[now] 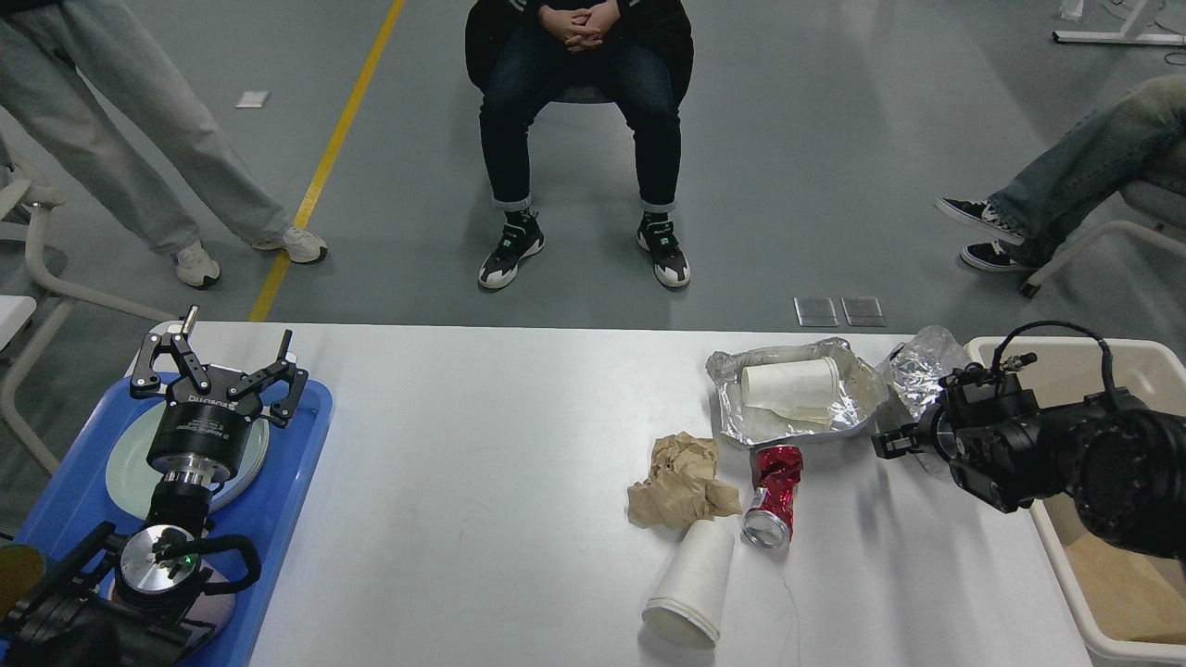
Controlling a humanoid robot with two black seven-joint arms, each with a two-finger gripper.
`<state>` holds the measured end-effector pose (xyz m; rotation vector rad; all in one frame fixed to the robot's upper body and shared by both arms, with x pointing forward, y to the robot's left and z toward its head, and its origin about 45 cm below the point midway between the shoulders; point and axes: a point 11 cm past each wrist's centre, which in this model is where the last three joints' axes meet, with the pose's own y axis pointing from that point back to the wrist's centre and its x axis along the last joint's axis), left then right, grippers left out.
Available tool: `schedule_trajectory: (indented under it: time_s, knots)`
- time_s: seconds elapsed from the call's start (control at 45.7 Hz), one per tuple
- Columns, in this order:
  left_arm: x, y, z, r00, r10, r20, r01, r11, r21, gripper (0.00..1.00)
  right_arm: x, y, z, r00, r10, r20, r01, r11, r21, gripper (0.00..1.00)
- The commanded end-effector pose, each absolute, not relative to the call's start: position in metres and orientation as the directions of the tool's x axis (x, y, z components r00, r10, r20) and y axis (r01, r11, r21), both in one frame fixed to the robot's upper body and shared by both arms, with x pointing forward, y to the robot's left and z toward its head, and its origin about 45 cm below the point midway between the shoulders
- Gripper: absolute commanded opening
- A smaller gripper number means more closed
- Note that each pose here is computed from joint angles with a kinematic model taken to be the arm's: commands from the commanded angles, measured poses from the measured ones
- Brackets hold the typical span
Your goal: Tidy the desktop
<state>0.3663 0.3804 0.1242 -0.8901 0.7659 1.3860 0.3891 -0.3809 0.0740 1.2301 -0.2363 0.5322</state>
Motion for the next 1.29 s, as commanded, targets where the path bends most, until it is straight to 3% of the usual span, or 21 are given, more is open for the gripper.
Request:
schedule_trajectory:
  time_s: [0.0, 0.175, 0.197, 0.219, 0.284, 0.306, 0.35, 0.897, 1.269]
  knots:
    - [0.366, 0.381, 0.124, 0.054, 0.483, -0.874, -0.997, -0.023, -0.074, 0.96, 0.389, -0.378, 0.071, 0.854, 0.246, 0.459, -0.511, 0.225, 0.830, 0.74]
    - [0.366, 0.380, 0.125, 0.057, 0.483, -0.874, -0.997, -0.022, -0.077, 0.96, 0.385, -0.377, 0.067, 0.859, 0.243, 0.450, -0.502, 0.233, 0.833, 0.50]
    - [0.366, 0.380, 0.124, 0.055, 0.483, -0.874, -0.997, -0.022, -0.076, 0.96, 0.384, -0.377, 0.065, 0.861, 0.242, 0.448, -0.500, 0.234, 0.834, 0.45]
    - [0.366, 0.380, 0.124, 0.055, 0.483, -0.874, -0.997, -0.022, -0.076, 0.96, 0.381, -0.376, 0.062, 0.864, 0.240, 0.443, -0.495, 0.241, 0.835, 0.33]
    - [0.366, 0.380, 0.124, 0.055, 0.483, -0.874, -0.997, -0.022, -0.076, 0.96, 0.380, -0.379, 0.061, 0.867, 0.232, 0.442, -0.493, 0.262, 0.830, 0.17]
    - [0.366, 0.380, 0.124, 0.055, 0.483, -0.874, -0.997, -0.022, -0.076, 0.96, 0.378, -0.381, 0.060, 0.870, 0.225, 0.440, -0.489, 0.273, 0.828, 0.06]
    - [0.366, 0.380, 0.124, 0.055, 0.483, -0.874, -0.997, -0.022, -0.076, 0.96, 0.377, -0.382, 0.059, 0.873, 0.223, 0.435, -0.484, 0.279, 0.829, 0.00]
    - [0.366, 0.380, 0.124, 0.055, 0.484, -0.874, -0.997, -0.021, -0.075, 0.96, 0.369, -0.378, 0.057, 0.899, 0.129, 0.419, -0.438, 0.257, 0.861, 0.00]
    - [0.366, 0.380, 0.124, 0.057, 0.483, -0.874, -0.997, -0.020, -0.076, 0.96, 0.378, -0.406, 0.162, 0.936, -0.123, 0.328, -0.297, 0.221, 0.929, 0.00]
